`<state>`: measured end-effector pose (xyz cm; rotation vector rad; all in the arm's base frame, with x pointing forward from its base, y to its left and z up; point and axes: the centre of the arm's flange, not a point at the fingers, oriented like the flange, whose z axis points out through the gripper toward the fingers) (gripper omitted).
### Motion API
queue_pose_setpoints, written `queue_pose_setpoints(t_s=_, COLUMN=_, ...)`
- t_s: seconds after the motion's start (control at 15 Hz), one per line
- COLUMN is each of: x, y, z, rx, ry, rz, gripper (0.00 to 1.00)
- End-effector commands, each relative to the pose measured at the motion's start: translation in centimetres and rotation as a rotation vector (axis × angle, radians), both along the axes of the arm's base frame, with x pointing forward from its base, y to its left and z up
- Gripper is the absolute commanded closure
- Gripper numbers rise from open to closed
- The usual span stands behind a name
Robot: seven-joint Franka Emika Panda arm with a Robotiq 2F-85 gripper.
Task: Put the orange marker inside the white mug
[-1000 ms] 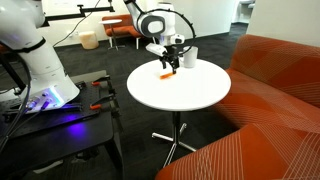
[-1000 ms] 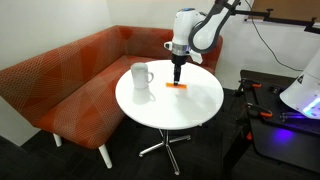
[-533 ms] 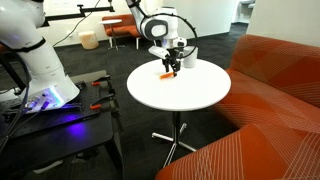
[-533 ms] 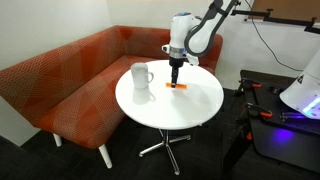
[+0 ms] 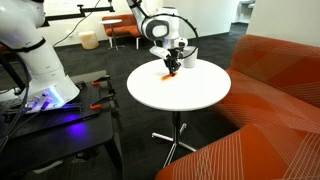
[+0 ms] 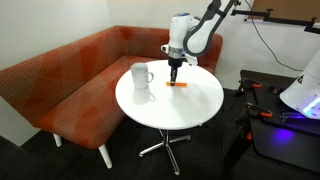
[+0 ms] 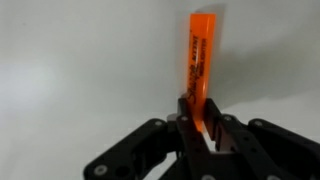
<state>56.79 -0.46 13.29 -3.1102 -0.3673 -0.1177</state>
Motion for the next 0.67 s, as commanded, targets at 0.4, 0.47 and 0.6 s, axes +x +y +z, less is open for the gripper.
queue_pose_setpoints(t_s=0.4, x=0.1, y=-0.1, z=2.1, rx=-0.014, ry=-0.023, rz=-0.032, gripper=0.95)
queue_pose_setpoints(t_s=0.47, x=0.2, y=-0.2, z=2.5, rx=-0.018, ry=-0.033, rz=-0.029, gripper=0.95)
queue_pose_setpoints(t_s=0.6, x=0.3, y=-0.4, z=3.5, rx=-0.026, ry=-0.06, rz=-0.018, gripper=0.95)
